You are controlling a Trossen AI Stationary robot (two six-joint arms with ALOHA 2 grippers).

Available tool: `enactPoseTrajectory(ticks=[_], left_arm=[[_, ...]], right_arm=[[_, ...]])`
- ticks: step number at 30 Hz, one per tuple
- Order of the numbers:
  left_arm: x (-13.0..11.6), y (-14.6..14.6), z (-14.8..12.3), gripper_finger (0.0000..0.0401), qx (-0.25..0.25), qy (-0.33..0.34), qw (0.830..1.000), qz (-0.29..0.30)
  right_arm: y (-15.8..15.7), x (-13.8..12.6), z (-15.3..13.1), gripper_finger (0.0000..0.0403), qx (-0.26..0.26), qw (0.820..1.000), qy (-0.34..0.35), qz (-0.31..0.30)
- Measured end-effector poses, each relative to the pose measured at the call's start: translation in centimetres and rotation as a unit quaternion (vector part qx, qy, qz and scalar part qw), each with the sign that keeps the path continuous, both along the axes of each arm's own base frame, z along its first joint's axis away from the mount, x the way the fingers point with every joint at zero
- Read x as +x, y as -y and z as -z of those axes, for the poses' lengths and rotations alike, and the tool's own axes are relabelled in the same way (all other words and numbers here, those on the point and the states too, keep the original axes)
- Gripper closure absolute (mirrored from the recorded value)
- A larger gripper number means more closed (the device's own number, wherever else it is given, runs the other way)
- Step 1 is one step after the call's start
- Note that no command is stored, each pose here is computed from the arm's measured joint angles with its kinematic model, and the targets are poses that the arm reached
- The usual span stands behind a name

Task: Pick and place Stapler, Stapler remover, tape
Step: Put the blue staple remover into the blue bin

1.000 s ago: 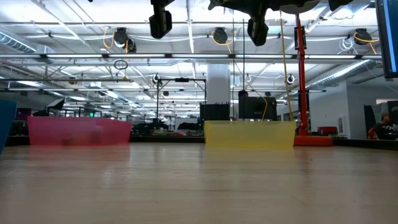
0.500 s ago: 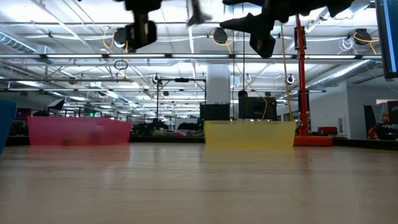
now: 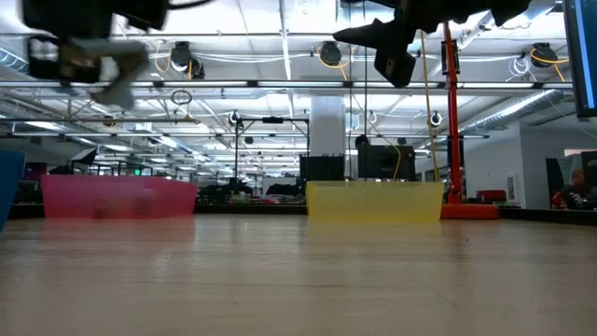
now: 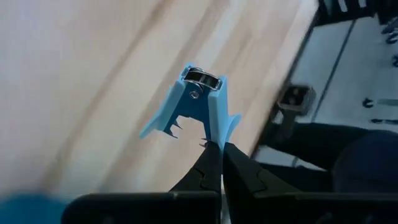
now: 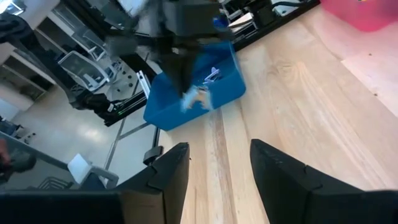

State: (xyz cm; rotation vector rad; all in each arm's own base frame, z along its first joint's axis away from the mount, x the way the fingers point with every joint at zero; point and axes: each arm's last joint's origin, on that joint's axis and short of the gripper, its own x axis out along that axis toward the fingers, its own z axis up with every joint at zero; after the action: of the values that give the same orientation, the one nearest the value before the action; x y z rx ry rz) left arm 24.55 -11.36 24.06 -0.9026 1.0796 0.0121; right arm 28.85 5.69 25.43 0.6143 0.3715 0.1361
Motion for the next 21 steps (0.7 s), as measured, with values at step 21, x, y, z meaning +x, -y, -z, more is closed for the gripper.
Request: enactPoseTrajectory(ticks=[21], left_arm=[[-9.6,6.6,0.3,0.0401,-0.072,-0.324,0.933,-0.141]], right_arm=[[1.4,0.2,0.1,0.0243,-0.001,1.000,-0.003,0.024]])
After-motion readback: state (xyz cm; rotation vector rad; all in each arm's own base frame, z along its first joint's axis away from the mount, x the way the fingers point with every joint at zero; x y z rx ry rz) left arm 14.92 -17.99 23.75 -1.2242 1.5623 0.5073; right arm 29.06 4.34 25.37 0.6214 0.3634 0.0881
